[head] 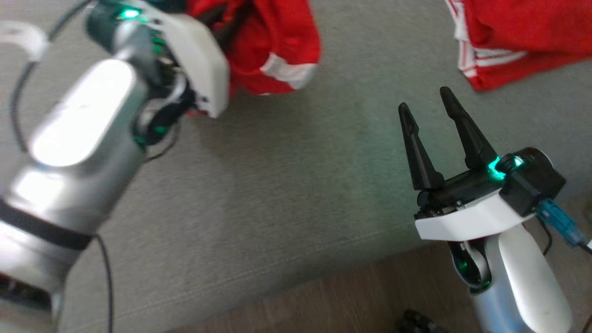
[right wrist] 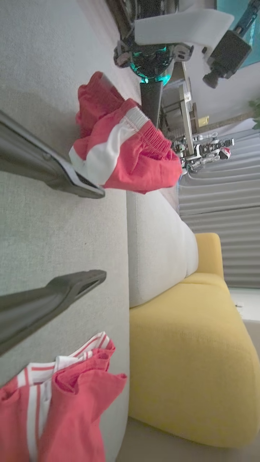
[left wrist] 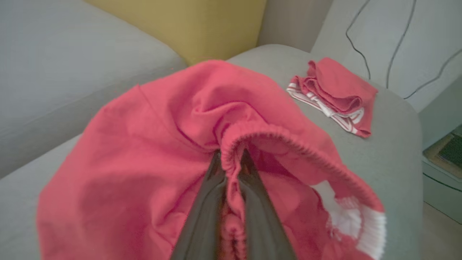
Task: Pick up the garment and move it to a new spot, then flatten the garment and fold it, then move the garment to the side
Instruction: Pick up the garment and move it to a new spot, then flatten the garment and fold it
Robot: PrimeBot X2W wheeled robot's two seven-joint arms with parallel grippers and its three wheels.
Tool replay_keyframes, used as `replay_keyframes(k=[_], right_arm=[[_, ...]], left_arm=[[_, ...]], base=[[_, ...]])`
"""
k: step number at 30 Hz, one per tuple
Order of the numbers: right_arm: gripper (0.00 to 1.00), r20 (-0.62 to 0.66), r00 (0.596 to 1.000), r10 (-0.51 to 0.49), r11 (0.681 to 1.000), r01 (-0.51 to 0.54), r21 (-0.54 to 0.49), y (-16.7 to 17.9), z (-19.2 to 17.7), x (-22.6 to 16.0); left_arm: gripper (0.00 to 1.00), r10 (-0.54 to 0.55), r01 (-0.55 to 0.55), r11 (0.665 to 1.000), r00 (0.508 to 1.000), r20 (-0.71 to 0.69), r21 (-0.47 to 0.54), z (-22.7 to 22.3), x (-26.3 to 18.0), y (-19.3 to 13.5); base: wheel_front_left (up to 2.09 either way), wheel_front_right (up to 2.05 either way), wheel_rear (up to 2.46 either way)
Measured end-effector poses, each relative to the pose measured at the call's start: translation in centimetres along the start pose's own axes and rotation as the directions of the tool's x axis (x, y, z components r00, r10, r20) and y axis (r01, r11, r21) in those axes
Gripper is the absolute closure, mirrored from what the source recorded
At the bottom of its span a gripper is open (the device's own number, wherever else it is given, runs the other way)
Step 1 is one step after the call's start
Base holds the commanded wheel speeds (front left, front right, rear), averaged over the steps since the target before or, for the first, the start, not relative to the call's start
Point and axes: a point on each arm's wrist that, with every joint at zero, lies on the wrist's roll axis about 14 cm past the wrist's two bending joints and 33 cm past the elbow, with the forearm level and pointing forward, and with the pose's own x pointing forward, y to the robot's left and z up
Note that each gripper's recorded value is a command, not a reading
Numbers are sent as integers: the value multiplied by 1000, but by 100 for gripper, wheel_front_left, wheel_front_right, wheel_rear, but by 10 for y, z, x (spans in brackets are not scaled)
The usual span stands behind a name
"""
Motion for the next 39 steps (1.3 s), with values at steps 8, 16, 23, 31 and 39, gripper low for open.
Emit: replay_keyframes(k=[8,16,23,31,39], right_arm=[[0,-42,995,-87,996,87,2,-30,-14,-3],[0,-51,992,-113,994,112,-14,-39,-17,-4],[0,-31,998,-60,998,60,-13,-20,-12,-1],[0,3,1000,-8,1000,8,17,2,1,-8],[0,8,999,-37,999,37,9,-7,7,-16]], left_arm=[[68,-101,107,994,985,-138,36,-79,59,-37],[0,-89,88,996,996,29,25,-78,61,-53],[0,25,-37,997,986,167,71,-56,19,-54],[0,64,-81,994,976,207,72,-40,-20,-77],[0,-15,8,995,997,72,101,-58,-9,-106]], base=[[0,0,0],[0,0,0],[0,0,0],[0,0,0],[0,0,0]])
